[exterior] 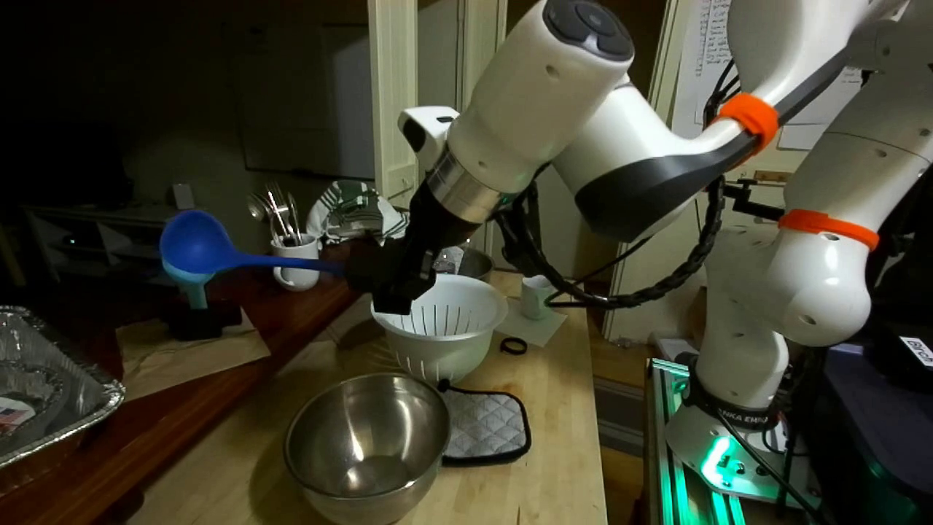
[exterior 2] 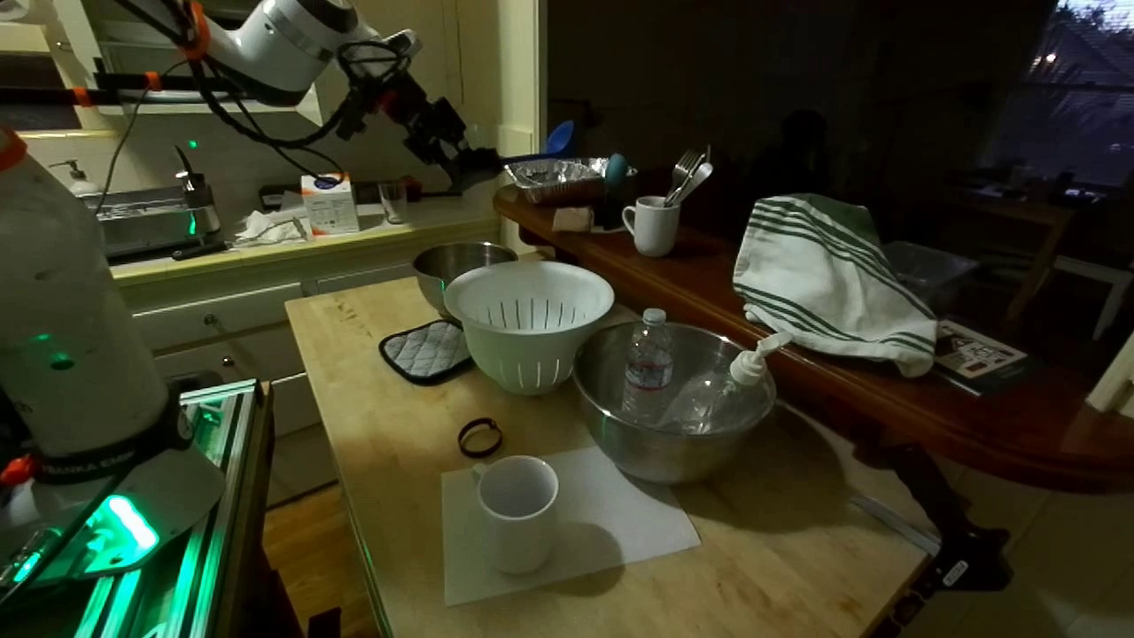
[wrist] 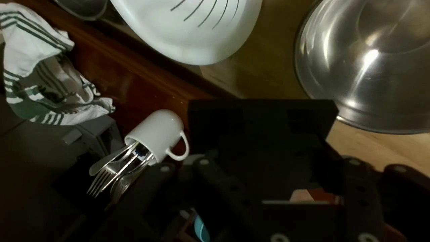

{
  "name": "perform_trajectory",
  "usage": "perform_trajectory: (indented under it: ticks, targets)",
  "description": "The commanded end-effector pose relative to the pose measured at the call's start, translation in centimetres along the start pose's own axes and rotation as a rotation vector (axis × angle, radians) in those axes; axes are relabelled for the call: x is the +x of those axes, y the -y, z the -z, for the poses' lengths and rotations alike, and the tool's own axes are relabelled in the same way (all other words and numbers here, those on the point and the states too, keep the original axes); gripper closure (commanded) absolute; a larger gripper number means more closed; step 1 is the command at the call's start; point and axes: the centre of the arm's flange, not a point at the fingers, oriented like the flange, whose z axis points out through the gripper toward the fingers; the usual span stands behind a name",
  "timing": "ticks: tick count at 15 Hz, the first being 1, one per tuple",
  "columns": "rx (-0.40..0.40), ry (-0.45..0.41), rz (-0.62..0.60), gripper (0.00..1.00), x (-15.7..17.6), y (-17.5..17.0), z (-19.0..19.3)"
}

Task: Put the dark blue ladle inside the silver bowl

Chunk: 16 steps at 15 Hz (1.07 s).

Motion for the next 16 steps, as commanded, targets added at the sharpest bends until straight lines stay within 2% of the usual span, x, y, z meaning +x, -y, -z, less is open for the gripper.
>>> perform_trajectory:
  ticks: [1, 5, 6, 12, 14, 16]
  targets:
    - [0.009, -0.030, -0.004, 0.34, -0.4, -0.3, -0.7]
    - [0.015, -0.044, -0.008, 0.34, -0.9, -0.9, -1.3]
    - [0.015, -0.051, -0.005, 0.59, -0.9, -0.1, -1.6]
    - [-0.074, -0.132, -0.104, 0.59, -5.7, 6.0, -0.8]
    - [-0.095, -0.166, -0.128, 0.59, -7.1, 7.6, -2.3]
    - [-0.071, -0.218, -0.137, 0.59, -7.7, 8.1, -4.6]
